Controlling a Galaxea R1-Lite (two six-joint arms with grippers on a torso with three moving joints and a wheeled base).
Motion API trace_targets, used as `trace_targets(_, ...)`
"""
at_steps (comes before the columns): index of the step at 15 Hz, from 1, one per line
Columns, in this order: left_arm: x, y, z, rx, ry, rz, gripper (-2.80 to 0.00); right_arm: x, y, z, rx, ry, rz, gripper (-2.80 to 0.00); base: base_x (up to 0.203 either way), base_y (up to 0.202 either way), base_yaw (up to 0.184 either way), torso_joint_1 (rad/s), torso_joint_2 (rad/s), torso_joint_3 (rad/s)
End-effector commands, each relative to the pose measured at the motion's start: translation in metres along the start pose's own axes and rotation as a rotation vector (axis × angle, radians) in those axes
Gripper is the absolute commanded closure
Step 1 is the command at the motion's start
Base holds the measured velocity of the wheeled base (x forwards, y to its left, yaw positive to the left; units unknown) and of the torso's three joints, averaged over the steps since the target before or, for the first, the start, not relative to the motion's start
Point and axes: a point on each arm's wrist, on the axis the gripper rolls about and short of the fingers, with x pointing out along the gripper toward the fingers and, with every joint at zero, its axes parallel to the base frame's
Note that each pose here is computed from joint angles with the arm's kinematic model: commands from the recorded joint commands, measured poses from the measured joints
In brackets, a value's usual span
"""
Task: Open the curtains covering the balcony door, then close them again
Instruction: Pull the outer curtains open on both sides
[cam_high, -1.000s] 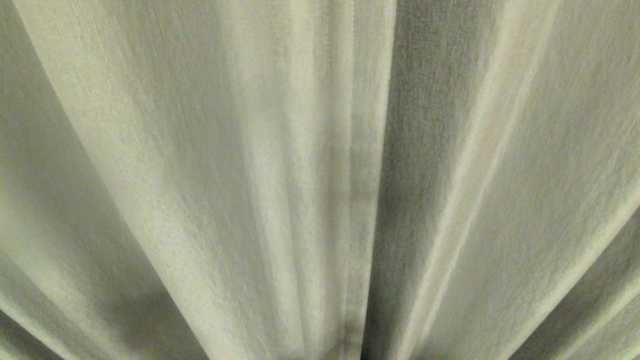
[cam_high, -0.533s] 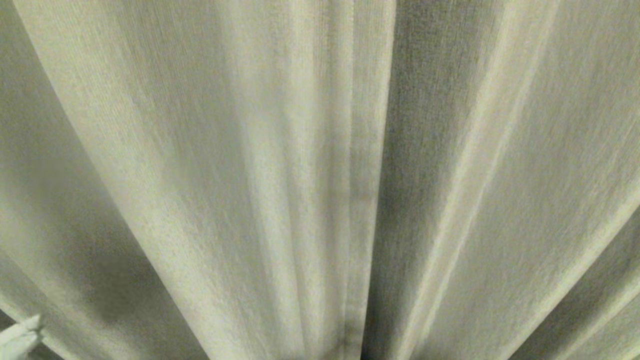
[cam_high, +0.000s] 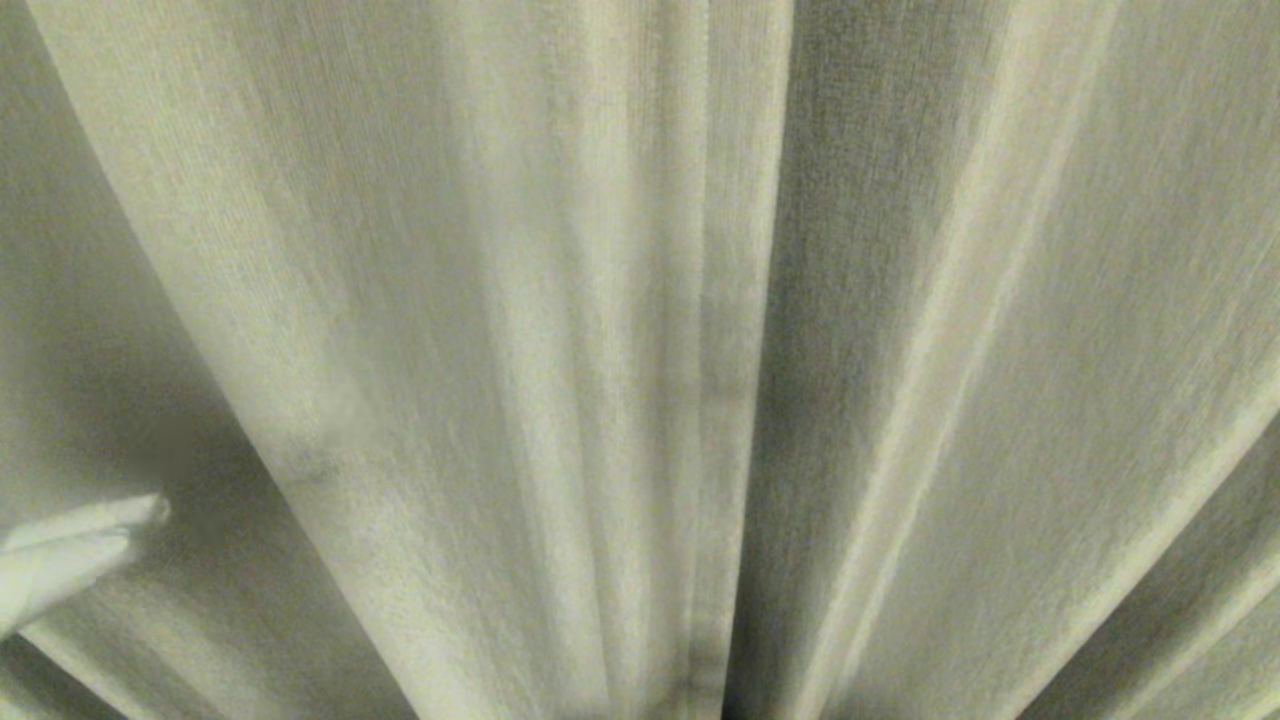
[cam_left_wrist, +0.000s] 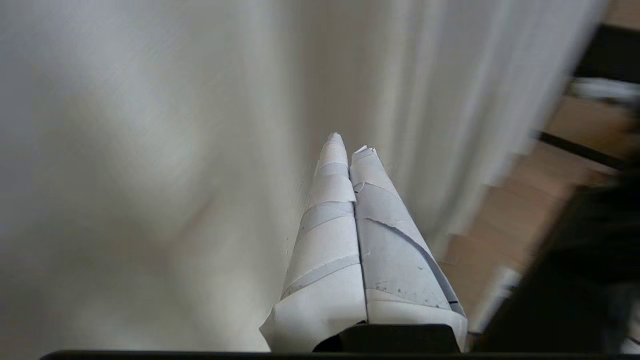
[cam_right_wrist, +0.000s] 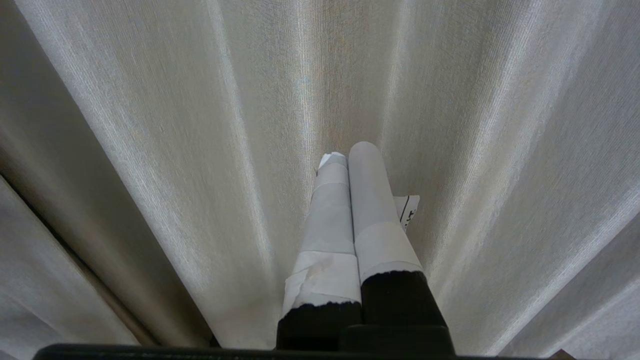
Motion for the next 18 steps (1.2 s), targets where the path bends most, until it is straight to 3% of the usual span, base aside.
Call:
trace_targets(1,0.028,0.013,0.013,-0.028,0.047,-0.089,0.00,0.000,0.000,0.000,0.000,-0.001,0.000,0.00,0.000,0.000,0.000,0.000,0.00,0.000)
trace_targets(4,0.052,0.017,0.034,-0.017,0.053,-0.144,0.00,0.000,0.000,0.000,0.000,-0.001,0.000,0.00,0.000,0.000,0.000,0.000,0.00,0.000)
trace_targets(6,0.065,0.012,0.041,-0.005,0.063,-0.133,0.00,0.000,0.000,0.000,0.000,-0.001,0.000,0.00,0.000,0.000,0.000,0.000,0.00,0.000)
trace_targets(7,0.071,0.007,0.043,0.002,0.069,-0.122,-2.80,0.000,0.000,0.000,0.000,-0.001,0.000,0.00,0.000,0.000,0.000,0.000,0.00,0.000)
trace_targets(11,0.090,-0.009,0.049,0.030,0.096,-0.053,-2.80,0.000,0.000,0.000,0.000,-0.001,0.000,0.00,0.000,0.000,0.000,0.000,0.00,0.000)
trace_targets(18,0.129,-0.013,0.062,0.068,0.130,0.056,-2.80,0.000,0.000,0.000,0.000,-0.001,0.000,0.00,0.000,0.000,0.000,0.000,0.00,0.000)
